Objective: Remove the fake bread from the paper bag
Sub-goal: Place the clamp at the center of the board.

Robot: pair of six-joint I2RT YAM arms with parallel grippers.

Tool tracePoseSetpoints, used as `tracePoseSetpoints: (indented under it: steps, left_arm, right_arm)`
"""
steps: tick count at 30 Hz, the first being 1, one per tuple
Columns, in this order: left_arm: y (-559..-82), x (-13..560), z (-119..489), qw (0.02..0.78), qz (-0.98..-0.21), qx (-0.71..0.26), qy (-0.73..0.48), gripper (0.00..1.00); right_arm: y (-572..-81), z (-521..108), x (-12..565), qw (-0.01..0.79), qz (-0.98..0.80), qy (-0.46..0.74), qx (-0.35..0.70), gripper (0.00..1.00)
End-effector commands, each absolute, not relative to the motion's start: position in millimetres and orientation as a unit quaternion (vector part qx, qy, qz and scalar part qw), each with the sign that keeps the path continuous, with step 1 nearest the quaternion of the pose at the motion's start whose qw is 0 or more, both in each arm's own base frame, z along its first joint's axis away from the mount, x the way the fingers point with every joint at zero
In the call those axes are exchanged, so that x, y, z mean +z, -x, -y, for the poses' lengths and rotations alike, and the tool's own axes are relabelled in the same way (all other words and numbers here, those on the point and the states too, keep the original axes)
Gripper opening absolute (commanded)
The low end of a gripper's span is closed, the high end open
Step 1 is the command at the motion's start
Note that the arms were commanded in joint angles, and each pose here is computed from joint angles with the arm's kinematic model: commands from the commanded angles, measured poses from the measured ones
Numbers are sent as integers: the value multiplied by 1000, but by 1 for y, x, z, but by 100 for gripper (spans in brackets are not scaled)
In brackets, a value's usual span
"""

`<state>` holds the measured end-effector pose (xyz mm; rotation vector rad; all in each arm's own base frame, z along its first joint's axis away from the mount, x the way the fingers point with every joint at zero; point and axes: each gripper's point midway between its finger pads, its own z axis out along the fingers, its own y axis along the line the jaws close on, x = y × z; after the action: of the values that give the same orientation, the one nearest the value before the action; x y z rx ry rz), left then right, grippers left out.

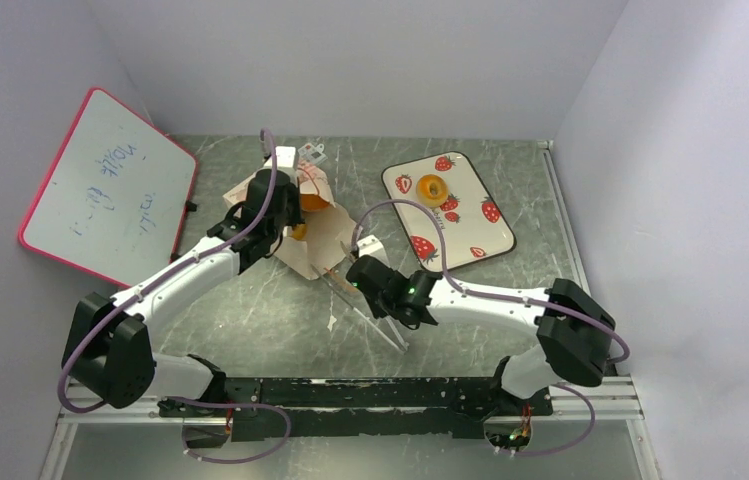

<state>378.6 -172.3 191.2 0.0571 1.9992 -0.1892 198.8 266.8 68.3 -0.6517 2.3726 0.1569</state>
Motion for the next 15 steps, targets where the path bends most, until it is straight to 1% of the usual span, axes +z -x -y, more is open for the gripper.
tracePoseSetpoints:
  steps: [1, 11, 15]
  left_arm:
    - [-370, 198, 173, 537, -839, -87, -32, 7]
    - [-353, 194, 167, 535, -838, -94, -48, 7]
    - [-348, 193, 169, 534, -838, -102, -57, 7]
  right_arm:
    - [-217, -293, 86, 366, -894, 248, 80, 0]
    - [-237, -305, 82, 368, -894, 244, 81, 0]
    - [-240, -309, 67, 355, -897, 251, 82, 0]
